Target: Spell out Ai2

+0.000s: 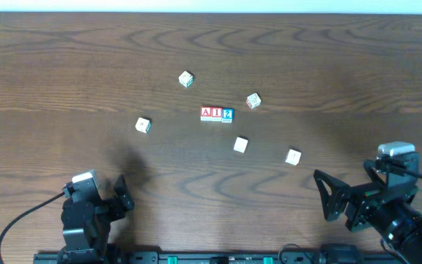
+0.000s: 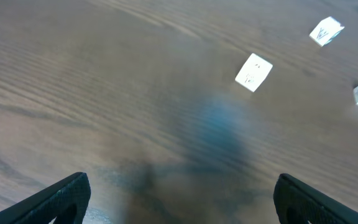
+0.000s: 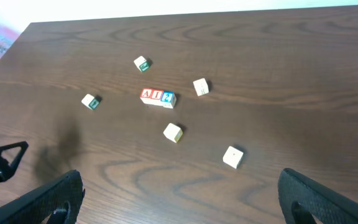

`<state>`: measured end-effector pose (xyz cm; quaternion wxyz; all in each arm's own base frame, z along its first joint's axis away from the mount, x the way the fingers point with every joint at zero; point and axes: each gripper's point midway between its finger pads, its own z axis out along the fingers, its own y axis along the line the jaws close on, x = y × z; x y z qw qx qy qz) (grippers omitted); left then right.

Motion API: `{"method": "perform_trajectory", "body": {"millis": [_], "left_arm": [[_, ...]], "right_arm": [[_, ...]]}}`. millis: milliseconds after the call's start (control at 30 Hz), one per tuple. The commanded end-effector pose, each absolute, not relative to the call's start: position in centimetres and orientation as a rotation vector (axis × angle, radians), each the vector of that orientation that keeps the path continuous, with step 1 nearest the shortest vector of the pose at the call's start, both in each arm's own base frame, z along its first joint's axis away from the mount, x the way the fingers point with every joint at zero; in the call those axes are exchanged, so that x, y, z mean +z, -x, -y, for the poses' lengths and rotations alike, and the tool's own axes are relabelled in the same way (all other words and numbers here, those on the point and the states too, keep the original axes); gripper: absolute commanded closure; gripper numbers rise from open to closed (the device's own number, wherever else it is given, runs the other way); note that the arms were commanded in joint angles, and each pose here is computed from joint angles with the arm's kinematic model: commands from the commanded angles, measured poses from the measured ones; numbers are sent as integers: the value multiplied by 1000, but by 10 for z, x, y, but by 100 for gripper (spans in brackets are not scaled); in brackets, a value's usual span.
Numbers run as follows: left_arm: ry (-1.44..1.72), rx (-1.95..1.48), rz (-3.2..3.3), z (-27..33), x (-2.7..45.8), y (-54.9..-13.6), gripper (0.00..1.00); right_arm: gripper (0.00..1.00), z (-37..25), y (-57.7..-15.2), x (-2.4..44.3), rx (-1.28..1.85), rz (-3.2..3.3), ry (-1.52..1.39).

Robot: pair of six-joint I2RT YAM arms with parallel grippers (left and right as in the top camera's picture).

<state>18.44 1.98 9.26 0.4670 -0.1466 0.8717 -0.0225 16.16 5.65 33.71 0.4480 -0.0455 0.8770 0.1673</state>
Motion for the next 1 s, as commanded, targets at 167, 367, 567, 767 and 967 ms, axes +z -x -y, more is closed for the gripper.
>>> {"method": "perform_trajectory", "body": {"millis": [167,367,567,767,967], "left_arm": [[366,-21,-2149,-25,81,-184,5],[367,-25,-2189,-23,63,-183,5],[362,-8,-2196,-25,62,-182,5],[361,-8,-2196,-25,62,-182,5],[361,-8,-2196,-25,62,-182,5]], "right_arm": [[1,-57,-161,337,406,-2167,130],[1,-57,-161,337,406,-2167,130],[1,-57,-161,337,406,-2167,130],[1,-57,-161,337,406,-2167,130],[1,-57,-161,337,406,-2167,130]]}}
